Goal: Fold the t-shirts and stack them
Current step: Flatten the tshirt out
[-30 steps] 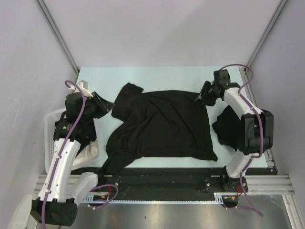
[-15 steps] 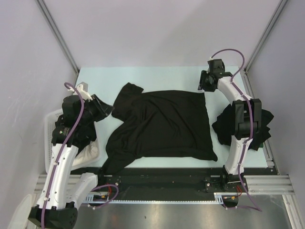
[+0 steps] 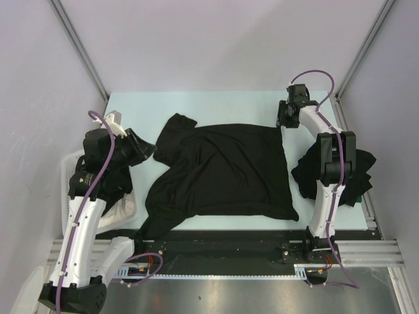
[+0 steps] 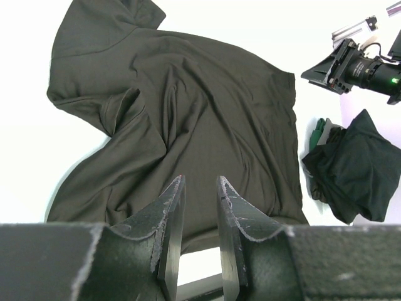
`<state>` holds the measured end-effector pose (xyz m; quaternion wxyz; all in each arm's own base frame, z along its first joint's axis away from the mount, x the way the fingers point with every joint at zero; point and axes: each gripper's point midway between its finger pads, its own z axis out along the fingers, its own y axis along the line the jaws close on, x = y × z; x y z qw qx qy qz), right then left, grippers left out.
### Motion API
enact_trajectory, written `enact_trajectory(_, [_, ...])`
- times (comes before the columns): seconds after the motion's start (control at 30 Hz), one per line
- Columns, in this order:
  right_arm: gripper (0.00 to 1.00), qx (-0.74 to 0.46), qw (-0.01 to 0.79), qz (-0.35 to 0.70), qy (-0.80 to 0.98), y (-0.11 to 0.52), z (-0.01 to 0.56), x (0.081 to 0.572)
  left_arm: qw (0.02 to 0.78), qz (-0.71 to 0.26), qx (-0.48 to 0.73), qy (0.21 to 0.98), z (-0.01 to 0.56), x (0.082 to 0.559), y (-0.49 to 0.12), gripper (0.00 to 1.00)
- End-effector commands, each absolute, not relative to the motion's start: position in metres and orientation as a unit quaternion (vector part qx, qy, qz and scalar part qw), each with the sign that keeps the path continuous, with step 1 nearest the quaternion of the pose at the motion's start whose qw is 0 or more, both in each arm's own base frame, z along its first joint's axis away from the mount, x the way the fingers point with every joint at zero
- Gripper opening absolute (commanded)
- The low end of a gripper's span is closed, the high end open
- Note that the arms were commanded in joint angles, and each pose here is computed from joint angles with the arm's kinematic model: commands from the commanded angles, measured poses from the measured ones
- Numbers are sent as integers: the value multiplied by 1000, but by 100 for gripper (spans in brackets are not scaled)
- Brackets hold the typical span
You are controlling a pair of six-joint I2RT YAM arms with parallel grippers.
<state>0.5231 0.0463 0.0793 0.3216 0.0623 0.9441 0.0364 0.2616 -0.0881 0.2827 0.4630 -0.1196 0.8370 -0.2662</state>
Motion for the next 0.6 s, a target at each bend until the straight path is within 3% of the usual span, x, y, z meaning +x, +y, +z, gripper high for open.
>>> enact_trajectory(0.0, [47, 64, 346, 31, 935, 35, 83, 538, 480, -275, -96, 827, 301, 260, -92, 31])
enact_trajectory(0.57, [42, 60, 337, 70, 937, 42, 50, 552, 485, -268, -98, 826, 313, 251, -89, 31])
